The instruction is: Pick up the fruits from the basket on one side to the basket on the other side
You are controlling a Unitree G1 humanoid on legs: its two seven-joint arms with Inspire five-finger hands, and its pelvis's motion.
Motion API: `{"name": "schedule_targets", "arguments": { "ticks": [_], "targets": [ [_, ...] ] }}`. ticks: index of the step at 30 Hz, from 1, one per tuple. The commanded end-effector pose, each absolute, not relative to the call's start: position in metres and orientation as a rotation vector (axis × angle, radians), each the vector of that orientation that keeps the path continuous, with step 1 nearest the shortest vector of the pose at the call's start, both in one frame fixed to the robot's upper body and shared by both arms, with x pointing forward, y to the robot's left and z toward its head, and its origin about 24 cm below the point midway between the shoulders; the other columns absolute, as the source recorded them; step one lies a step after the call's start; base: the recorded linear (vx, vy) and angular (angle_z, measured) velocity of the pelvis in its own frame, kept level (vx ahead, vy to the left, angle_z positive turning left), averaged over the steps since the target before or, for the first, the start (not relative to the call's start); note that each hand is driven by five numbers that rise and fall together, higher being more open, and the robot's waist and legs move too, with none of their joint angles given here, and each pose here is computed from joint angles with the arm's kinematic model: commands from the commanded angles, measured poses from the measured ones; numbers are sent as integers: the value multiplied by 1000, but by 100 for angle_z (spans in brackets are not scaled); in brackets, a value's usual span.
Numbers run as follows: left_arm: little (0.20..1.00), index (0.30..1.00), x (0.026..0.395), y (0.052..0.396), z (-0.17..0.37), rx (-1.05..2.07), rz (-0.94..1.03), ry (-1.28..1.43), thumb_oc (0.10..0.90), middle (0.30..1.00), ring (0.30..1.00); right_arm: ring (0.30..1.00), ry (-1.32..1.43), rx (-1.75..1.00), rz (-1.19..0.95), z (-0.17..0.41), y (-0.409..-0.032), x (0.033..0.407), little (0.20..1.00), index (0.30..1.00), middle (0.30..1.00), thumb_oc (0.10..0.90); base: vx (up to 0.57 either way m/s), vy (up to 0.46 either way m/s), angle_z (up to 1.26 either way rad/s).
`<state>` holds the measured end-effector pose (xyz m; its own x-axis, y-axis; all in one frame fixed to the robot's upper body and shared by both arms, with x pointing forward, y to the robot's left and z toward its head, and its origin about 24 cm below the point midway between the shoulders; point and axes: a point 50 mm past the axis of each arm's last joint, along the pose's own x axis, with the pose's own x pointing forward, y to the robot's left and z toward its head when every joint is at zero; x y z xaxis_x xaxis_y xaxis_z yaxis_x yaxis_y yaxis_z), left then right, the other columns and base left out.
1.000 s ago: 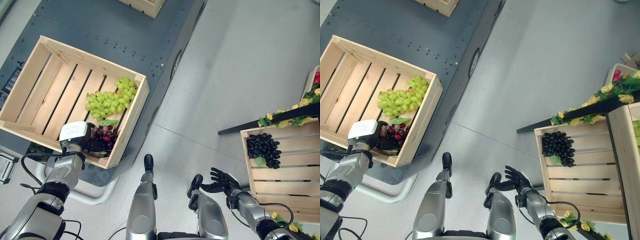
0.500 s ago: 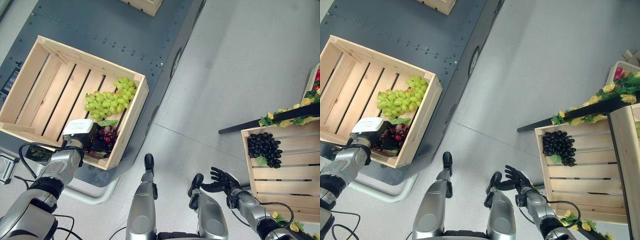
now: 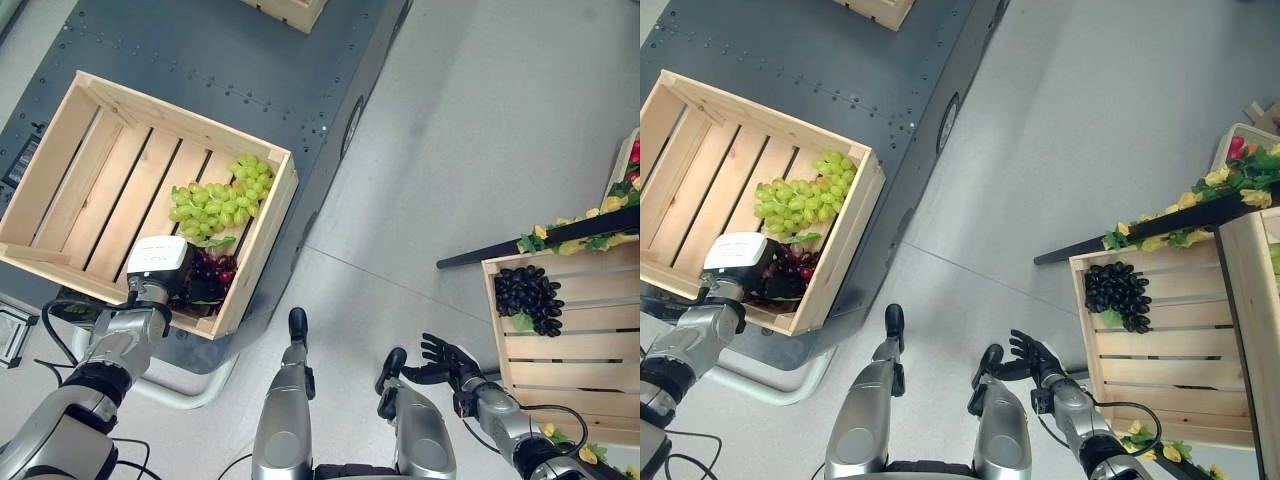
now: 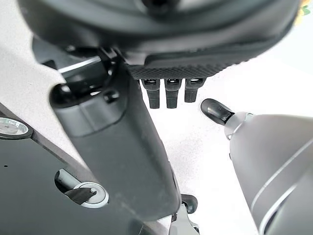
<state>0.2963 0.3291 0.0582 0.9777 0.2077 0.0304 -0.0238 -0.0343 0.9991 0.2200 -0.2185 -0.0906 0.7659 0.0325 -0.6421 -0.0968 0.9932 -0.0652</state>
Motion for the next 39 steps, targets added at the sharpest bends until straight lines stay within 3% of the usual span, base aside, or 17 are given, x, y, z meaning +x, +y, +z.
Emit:
{"name": "schedule_targets", "arguments": {
  "ticks": [1,7,14,39],
  "targets": [
    [300,300,300,296,56,1397,281,-82,400,300,300,900,649,-134,3,-85,-237,213,900,900,900,800,3,-18,6],
    [300,300,279,310,68,1328,555,-263,400,300,300,900,665,-112,-18,-93,-237,198,900,900,900,800,21,-25,3],
    [300,300,263,314,77,1309,706,-382,400,300,300,900,690,-84,-31,-101,-232,185,900,900,900,800,33,-38,5],
    [300,300,244,324,87,1261,843,-457,400,300,300,900,690,-54,-24,-107,-227,170,900,900,900,800,10,-2,2]
  ]
}}
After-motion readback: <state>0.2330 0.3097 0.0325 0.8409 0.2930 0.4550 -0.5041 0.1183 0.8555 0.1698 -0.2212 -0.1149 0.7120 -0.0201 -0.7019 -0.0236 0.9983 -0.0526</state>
